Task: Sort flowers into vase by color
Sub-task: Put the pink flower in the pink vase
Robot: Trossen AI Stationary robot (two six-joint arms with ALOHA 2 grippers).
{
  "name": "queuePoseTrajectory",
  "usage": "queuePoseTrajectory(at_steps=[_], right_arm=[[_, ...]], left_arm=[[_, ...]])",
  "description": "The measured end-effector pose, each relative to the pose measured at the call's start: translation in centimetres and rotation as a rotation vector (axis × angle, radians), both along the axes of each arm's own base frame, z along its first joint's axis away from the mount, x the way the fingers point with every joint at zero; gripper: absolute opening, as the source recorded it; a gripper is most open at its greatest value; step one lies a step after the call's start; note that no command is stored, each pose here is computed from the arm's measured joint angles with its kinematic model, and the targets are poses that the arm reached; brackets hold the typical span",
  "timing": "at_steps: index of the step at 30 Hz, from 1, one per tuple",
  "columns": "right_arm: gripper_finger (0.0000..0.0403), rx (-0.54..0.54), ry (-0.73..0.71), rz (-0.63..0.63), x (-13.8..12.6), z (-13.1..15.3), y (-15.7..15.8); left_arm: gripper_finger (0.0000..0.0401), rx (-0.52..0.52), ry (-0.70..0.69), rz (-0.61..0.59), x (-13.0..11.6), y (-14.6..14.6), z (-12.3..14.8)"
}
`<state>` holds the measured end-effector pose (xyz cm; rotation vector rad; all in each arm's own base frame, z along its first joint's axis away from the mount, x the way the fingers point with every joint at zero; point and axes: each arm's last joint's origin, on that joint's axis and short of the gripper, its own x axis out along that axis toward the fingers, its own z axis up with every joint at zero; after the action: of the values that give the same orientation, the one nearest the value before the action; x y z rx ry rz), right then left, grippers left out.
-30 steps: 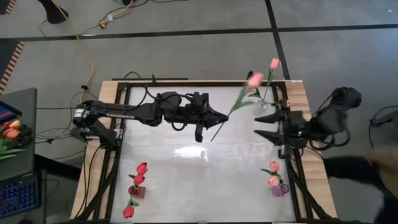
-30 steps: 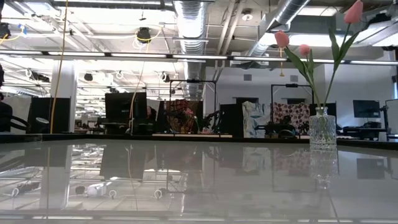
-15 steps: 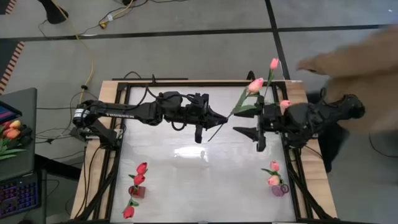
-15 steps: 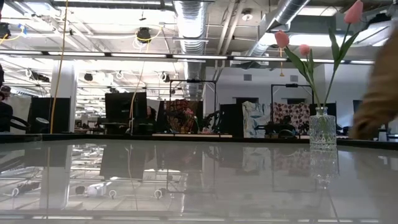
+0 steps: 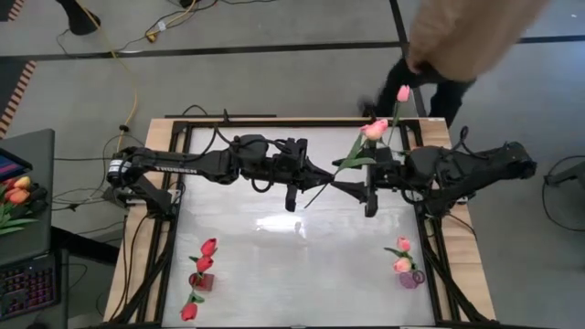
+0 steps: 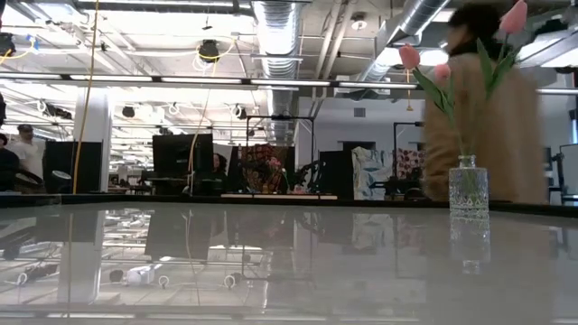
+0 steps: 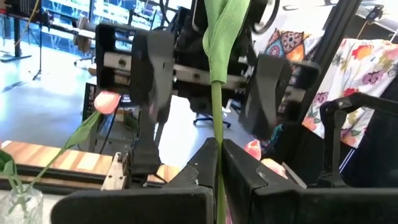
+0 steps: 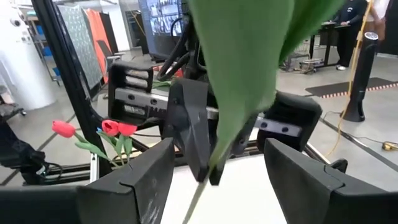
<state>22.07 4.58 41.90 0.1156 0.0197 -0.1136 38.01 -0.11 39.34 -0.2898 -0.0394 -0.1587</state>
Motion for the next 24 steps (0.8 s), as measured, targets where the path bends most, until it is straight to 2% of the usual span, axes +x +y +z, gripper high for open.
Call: queuePoseTrajectory(at_steps=[4,8,24], right_arm=[[0.0274,0.003,-0.013,-0.002,-0.11,0.17,-0.1],[0.0253,0.004,-0.015,-0.003,-0.13,0.2,-0.11],[0.01,0.003,-0.013,-0.003,-0.07,0.16,-0.1]], left_arm=[[0.0,0.0,0.015,0.0,0.01,0.0,-0.15],[0.0,0.0,0.014,0.0,0.01,0.0,-0.13],[0.0,-0.002,-0.005,0.014,0.0,0.04,0.04]])
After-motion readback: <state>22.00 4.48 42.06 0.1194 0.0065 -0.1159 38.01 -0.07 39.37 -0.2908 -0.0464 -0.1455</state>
